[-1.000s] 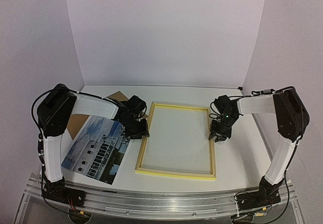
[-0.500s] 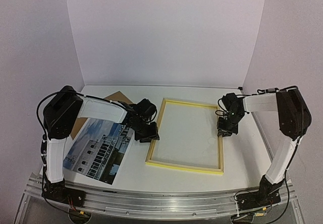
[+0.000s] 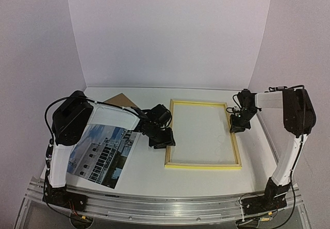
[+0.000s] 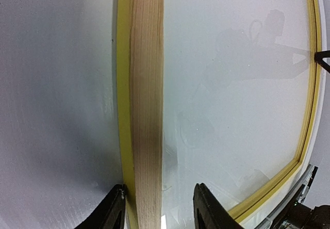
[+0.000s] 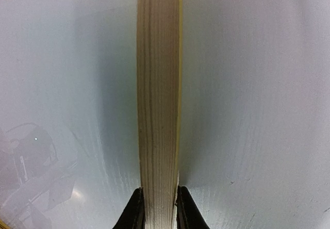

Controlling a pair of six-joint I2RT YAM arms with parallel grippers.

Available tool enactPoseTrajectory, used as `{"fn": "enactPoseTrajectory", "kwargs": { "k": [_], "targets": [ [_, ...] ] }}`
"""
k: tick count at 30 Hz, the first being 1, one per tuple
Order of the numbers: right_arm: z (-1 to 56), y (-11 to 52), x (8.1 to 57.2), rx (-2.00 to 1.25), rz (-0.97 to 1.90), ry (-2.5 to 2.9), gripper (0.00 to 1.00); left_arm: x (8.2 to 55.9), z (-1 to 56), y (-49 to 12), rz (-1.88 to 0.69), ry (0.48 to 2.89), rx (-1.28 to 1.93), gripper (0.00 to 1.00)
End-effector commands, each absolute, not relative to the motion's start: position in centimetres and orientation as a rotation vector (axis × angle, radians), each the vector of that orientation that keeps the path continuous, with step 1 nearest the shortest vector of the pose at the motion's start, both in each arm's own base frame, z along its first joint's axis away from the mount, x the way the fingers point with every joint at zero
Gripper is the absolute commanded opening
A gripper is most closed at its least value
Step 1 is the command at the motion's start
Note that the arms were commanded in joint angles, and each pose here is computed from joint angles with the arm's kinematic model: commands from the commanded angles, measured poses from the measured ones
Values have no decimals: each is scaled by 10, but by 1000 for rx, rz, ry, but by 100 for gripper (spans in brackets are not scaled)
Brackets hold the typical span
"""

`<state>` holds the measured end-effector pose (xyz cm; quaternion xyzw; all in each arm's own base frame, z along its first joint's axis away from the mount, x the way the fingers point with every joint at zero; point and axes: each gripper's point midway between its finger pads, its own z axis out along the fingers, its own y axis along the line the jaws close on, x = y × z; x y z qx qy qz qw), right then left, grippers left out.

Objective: Put the photo into the frame

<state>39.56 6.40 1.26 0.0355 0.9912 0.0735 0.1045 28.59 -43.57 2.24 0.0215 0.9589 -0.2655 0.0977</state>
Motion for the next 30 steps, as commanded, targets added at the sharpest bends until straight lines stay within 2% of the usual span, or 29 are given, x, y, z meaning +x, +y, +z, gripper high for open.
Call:
{"fn": "enactPoseTrajectory", "kwargs": {
  "k": [1, 2, 4, 9, 12, 14, 17, 21, 24, 30],
  "targets": [
    [36, 61, 419, -42, 174, 2845, 23, 280, 31, -437, -778, 2841, 68, 56],
    [43, 57, 421, -30, 141, 2834, 28, 282, 36, -434, -756, 2832, 70, 62],
    [59, 50, 422, 22, 90, 2811, 45, 287, 51, -425, -699, 2799, 73, 73],
    [104, 52, 416, 203, 161, 2714, 64, 306, 109, -391, -557, 2674, 59, 97],
    [129, 84, 409, 284, 390, 2659, 84, 317, 138, -352, -485, 2617, -8, 100],
    [142, 121, 403, 241, 453, 2639, 90, 330, 149, -312, -450, 2594, -98, 100],
    [148, 198, 395, 129, 537, 2626, 92, 356, 158, -239, -442, 2553, -254, 100],
    [146, 317, 387, 43, 798, 2595, 92, 387, 152, -151, -445, 2502, -420, 100],
    [124, 388, 380, -2, 901, 2606, 91, 399, 136, -104, -470, 2506, -527, 100],
    [74, 459, 398, 85, 951, 2643, 87, 413, 101, -42, -473, 2488, -686, 100]
  ]
}}
